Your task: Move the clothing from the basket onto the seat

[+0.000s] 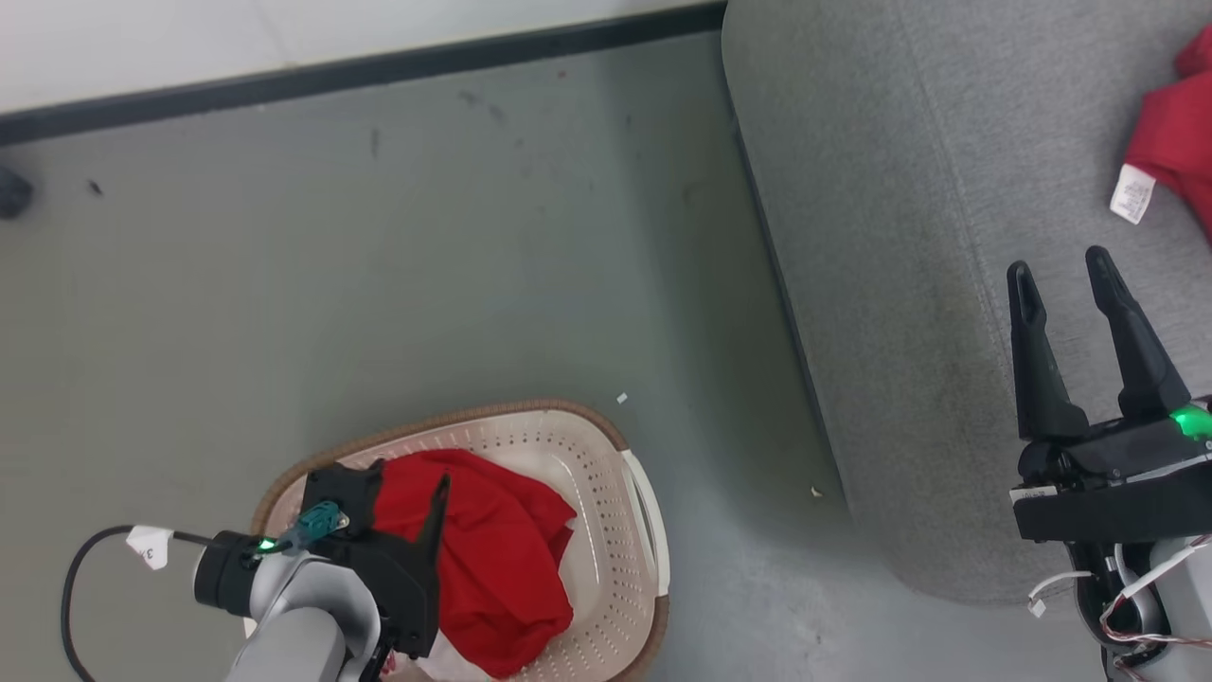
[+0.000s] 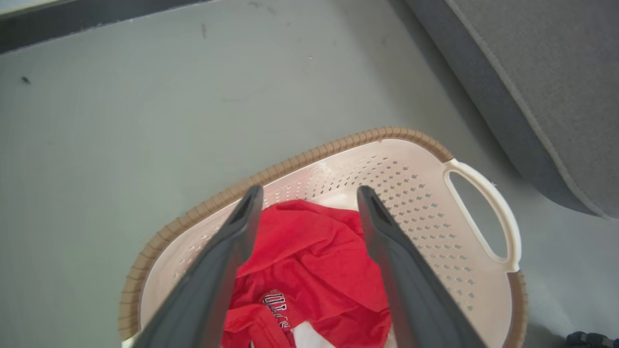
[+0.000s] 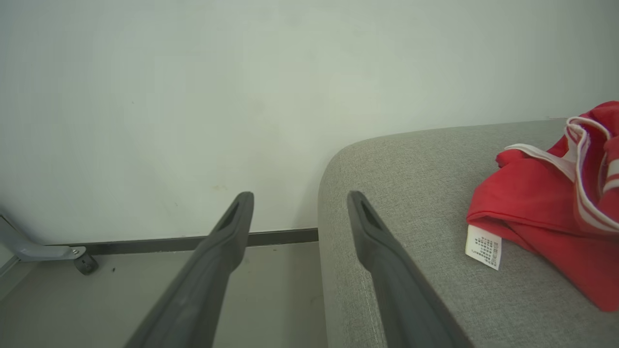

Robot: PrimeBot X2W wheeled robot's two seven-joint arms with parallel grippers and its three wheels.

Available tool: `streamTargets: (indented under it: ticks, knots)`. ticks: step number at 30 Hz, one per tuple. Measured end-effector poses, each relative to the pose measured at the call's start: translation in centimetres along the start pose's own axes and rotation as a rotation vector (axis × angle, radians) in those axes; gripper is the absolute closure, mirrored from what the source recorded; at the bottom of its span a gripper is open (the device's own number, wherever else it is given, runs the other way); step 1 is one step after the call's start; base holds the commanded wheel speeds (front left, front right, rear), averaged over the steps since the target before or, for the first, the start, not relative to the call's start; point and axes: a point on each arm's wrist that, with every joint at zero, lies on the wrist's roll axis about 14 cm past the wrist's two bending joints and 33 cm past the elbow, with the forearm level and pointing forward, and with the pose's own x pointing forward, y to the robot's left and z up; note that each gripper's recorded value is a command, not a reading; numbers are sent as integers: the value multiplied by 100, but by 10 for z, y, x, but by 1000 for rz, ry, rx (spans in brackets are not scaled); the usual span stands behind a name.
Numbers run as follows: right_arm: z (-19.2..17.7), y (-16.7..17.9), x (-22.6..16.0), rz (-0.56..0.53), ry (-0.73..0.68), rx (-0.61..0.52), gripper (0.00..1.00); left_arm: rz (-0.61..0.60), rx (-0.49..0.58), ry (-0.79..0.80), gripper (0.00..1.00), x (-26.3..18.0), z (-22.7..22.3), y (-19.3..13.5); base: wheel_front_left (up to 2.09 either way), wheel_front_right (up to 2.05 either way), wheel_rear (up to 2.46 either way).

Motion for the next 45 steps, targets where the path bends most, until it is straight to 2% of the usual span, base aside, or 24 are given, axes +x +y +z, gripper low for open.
streamTargets:
  ticks: [21, 36, 45]
  knots:
    - [-55, 2, 39, 29, 71, -15, 0, -59, 68, 348, 0, 53, -94, 9, 0, 0, 0]
    - [-92, 3, 47, 13, 130, -2, 0, -125, 114, 499, 0, 74, -151, 2, 0, 0, 0]
    - [-104, -4, 42, -14, 162, -8, 0, -147, 153, 512, 0, 97, -153, -3, 0, 0, 0]
